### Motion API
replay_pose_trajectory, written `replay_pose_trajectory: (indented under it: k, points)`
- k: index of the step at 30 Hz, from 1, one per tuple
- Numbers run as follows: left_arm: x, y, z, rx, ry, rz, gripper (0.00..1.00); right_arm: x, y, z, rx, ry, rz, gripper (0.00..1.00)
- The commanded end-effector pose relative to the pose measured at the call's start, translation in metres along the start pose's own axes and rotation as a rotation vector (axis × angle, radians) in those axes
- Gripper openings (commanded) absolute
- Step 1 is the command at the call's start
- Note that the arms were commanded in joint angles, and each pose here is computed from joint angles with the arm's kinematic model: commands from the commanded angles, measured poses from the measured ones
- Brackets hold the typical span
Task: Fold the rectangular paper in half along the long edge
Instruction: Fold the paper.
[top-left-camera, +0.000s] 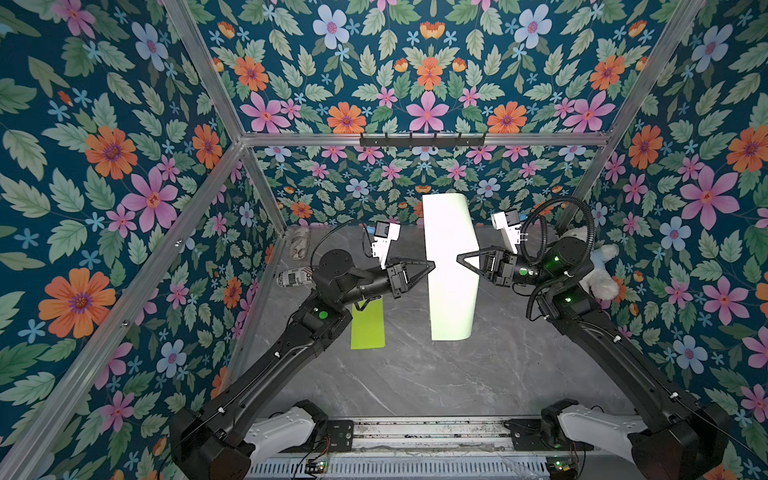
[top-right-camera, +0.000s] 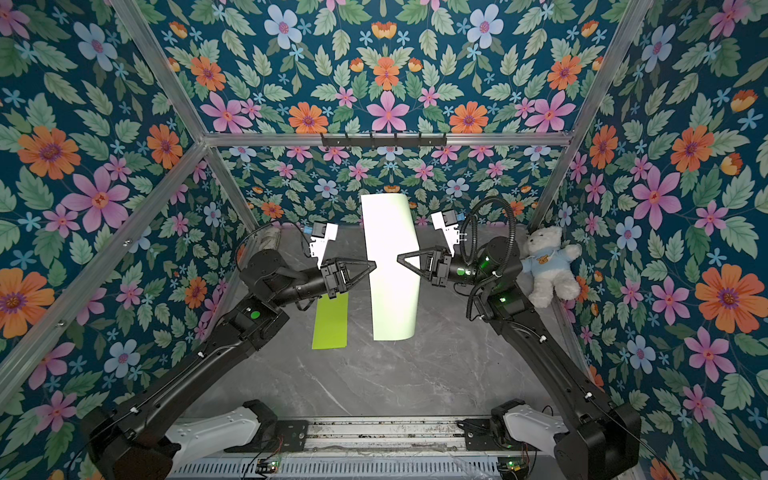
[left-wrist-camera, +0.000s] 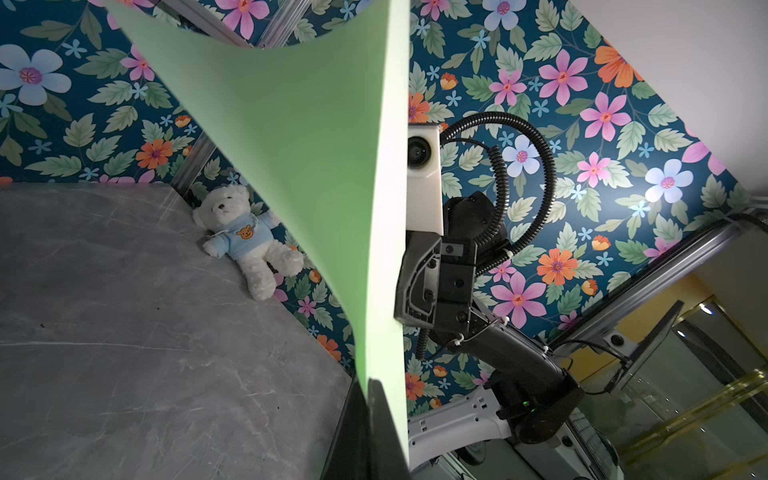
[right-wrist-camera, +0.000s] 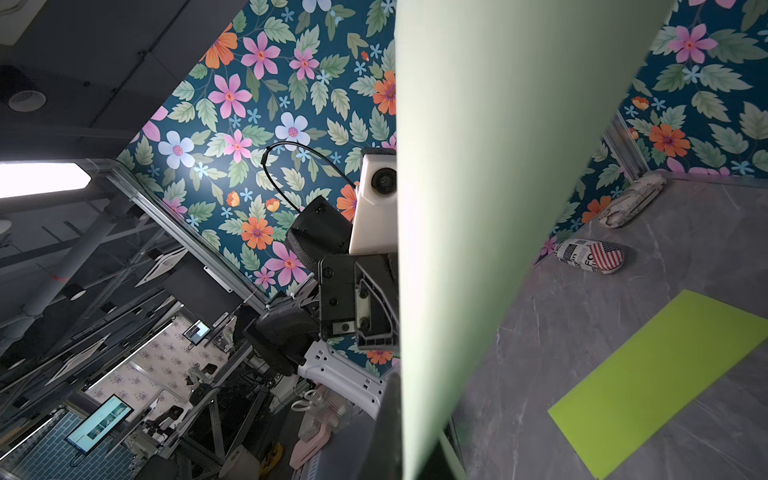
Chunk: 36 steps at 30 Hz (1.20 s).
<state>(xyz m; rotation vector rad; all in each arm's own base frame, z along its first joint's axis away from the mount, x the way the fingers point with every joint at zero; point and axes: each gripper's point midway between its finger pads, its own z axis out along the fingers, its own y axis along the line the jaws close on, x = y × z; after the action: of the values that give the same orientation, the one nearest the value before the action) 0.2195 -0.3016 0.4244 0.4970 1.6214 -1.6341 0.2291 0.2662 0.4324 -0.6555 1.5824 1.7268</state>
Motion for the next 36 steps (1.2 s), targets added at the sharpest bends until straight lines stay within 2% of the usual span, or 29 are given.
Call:
replay_pose_trajectory:
  k: [1, 7, 17, 22, 29, 32, 33, 34, 36]
  points:
    - [-0.002, -0.012, 0.001, 0.072, -0.004, 0.022, 0.12, 0.002, 0.004, 0.0, -0.02, 0.016, -0.016, 0.0]
    - [0.0, -0.013, 0.003, 0.094, 0.005, 0.012, 0.22, 0.008, 0.003, 0.007, -0.047, 0.036, 0.002, 0.0]
    - [0.001, -0.01, 0.004, 0.09, 0.005, 0.006, 0.23, 0.012, 0.005, 0.018, -0.071, 0.048, -0.005, 0.0]
    - [0.002, -0.01, 0.004, 0.09, 0.007, 0.004, 0.17, 0.015, 0.003, 0.02, -0.073, 0.055, 0.002, 0.0]
    - [0.004, -0.006, 0.006, 0.089, 0.016, -0.006, 0.15, 0.017, 0.0, 0.024, -0.077, 0.06, 0.006, 0.0]
    - [0.004, -0.007, 0.006, 0.09, 0.015, -0.005, 0.02, 0.016, 0.002, 0.023, -0.077, 0.059, -0.005, 0.0]
    - [0.004, -0.007, 0.006, 0.089, 0.014, -0.005, 0.0, 0.016, 0.004, 0.023, -0.077, 0.058, -0.012, 0.0]
    - [0.004, -0.007, 0.005, 0.09, 0.014, -0.005, 0.0, 0.015, 0.004, 0.023, -0.073, 0.056, -0.021, 0.02]
    - [0.005, -0.007, 0.005, 0.089, 0.016, -0.002, 0.0, 0.012, 0.003, 0.022, -0.047, 0.048, -0.034, 0.16]
